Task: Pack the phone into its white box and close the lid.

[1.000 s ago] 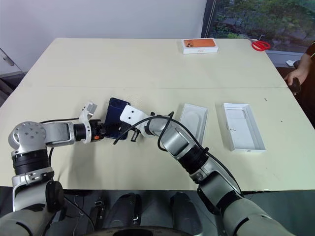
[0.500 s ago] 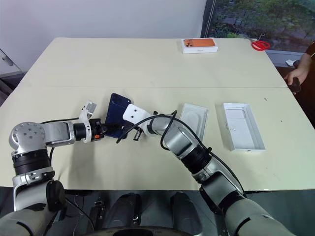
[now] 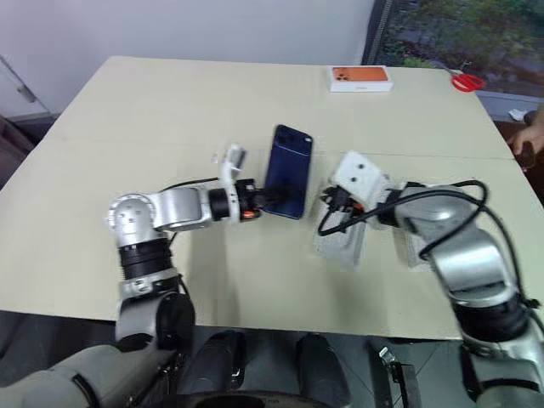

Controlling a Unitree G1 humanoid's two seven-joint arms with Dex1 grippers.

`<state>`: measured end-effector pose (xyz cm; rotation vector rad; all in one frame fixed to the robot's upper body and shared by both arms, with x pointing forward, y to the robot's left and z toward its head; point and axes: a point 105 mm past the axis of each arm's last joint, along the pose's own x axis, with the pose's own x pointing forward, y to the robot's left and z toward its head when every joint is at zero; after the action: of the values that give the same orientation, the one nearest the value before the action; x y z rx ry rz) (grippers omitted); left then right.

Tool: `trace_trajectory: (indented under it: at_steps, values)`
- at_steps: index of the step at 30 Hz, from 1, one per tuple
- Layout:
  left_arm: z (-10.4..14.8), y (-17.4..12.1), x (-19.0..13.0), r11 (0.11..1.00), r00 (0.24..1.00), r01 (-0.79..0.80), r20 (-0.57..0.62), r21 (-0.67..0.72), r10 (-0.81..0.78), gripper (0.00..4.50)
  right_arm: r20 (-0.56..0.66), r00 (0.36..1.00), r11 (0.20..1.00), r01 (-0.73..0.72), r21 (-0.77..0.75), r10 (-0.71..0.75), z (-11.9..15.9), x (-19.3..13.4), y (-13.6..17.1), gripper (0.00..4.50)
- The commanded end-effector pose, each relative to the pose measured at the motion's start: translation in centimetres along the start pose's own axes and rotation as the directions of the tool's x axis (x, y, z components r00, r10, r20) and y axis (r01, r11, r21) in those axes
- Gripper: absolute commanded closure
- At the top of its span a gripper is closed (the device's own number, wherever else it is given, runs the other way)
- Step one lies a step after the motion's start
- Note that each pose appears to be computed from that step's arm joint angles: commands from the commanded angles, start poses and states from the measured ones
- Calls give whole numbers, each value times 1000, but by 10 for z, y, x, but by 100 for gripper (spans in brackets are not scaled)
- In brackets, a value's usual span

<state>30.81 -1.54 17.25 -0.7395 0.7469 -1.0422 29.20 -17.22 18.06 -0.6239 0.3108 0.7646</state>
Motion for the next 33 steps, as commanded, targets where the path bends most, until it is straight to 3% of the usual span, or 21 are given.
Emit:
trace_trajectory:
  at_steps: [1,12,27,30,33]
  values:
    - [-3,-14,20,1000,999,9,-33,-6,-10,439,-38,997,997,73,5,-72,-14,-26,-13,399]
    - [-27,-18,63,997,978,-3,-208,-77,-13,439,-185,967,974,199,105,-177,-70,-70,-22,399]
    - [-34,-20,73,986,955,50,-282,-159,-93,439,-166,971,972,197,127,-175,-76,-62,-18,399]
    - [-37,-20,74,985,951,56,-293,-161,-102,319,-165,971,972,196,126,-175,-75,-61,-19,399]
    - [-39,-18,74,986,947,53,-306,-155,-99,156,-162,971,973,197,123,-176,-75,-60,-19,399]
